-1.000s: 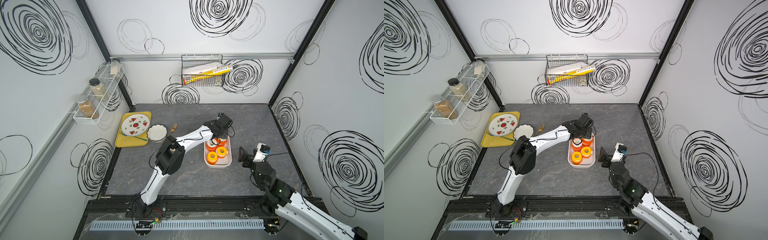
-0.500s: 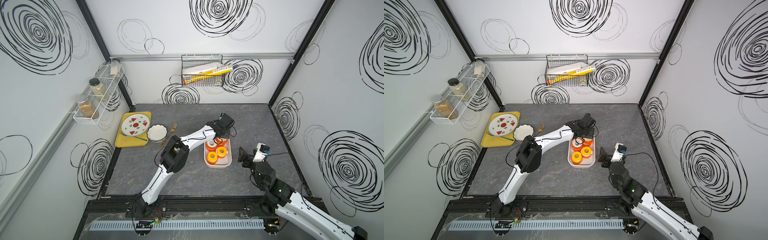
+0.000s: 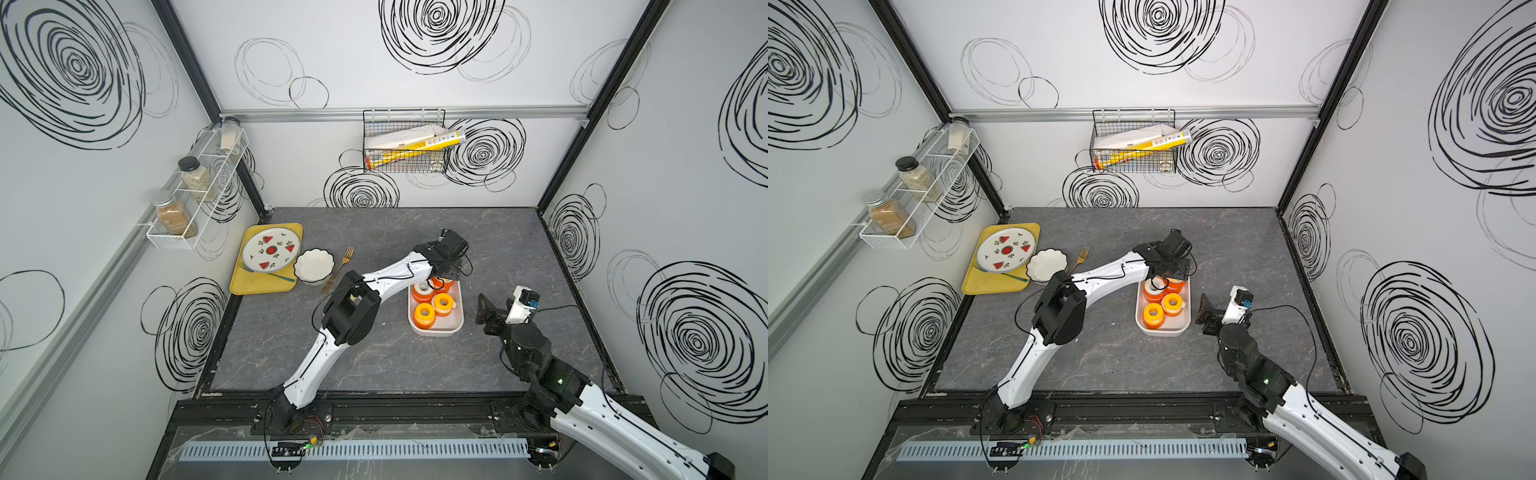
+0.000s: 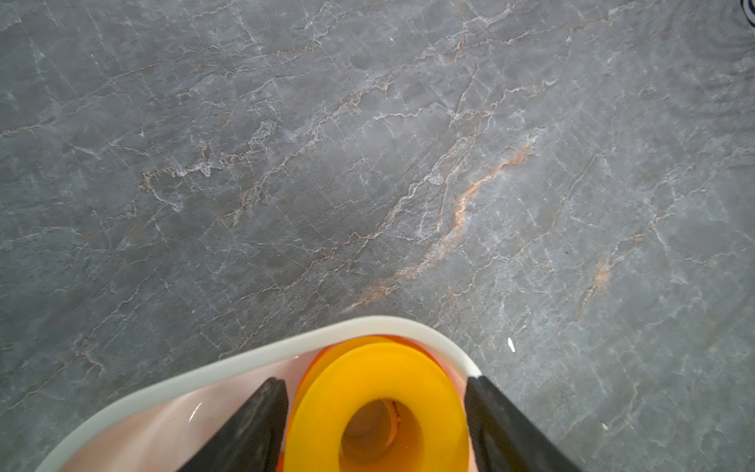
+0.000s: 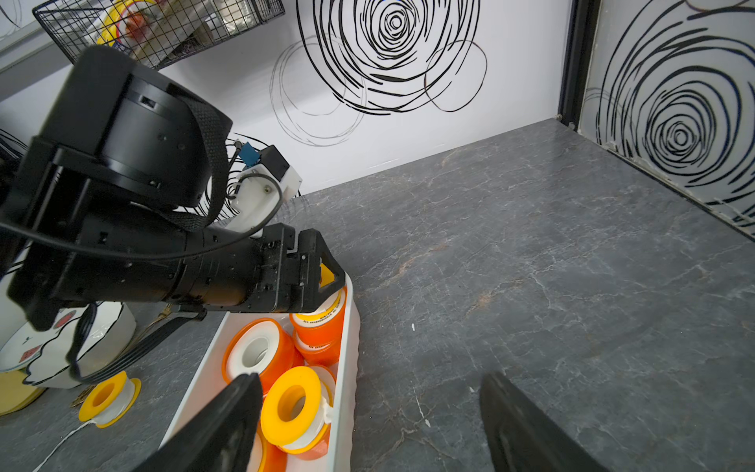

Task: Put the sealing tape into the storage box
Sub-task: Place the sealing tape in the storage box.

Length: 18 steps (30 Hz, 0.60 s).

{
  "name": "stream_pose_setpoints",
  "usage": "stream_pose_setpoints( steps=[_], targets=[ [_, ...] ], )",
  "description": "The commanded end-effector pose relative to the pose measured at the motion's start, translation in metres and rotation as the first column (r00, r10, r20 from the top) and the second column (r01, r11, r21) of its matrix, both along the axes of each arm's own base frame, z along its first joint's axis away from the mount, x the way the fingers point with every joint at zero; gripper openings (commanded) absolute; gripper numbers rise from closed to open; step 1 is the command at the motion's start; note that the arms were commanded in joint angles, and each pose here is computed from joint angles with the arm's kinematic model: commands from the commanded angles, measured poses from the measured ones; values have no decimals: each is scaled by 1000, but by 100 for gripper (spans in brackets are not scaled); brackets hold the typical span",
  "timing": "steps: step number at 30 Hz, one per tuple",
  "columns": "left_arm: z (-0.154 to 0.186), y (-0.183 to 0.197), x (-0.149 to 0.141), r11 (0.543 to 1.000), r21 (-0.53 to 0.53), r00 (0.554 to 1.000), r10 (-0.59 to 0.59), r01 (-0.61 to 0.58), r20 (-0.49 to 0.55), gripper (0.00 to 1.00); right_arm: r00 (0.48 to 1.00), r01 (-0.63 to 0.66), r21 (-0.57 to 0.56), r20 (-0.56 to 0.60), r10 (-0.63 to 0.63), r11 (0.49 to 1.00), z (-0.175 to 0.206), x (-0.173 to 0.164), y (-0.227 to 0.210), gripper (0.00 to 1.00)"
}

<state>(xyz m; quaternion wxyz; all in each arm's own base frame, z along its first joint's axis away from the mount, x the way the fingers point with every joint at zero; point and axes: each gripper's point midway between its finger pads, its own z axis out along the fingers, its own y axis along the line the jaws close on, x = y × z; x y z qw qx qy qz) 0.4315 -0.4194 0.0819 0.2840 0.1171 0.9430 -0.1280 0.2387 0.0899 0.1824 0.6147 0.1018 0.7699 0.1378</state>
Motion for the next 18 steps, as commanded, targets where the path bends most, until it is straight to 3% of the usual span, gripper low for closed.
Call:
stream_pose_setpoints(
  steps=[1,10,18],
  targets=[
    [46,-2,3,999,-47,998,-7,10,63,76,1000,21,8,8,-21,1000,1,1,-4,88],
    [115,22,-10,995,-94,989,30,-16,148,77,1000,25,9,9,-25,1000,0,0,-5,88],
    [158,86,-39,991,-93,970,115,-97,214,78,1000,28,16,13,-29,999,1,-1,-7,88]
  ],
)
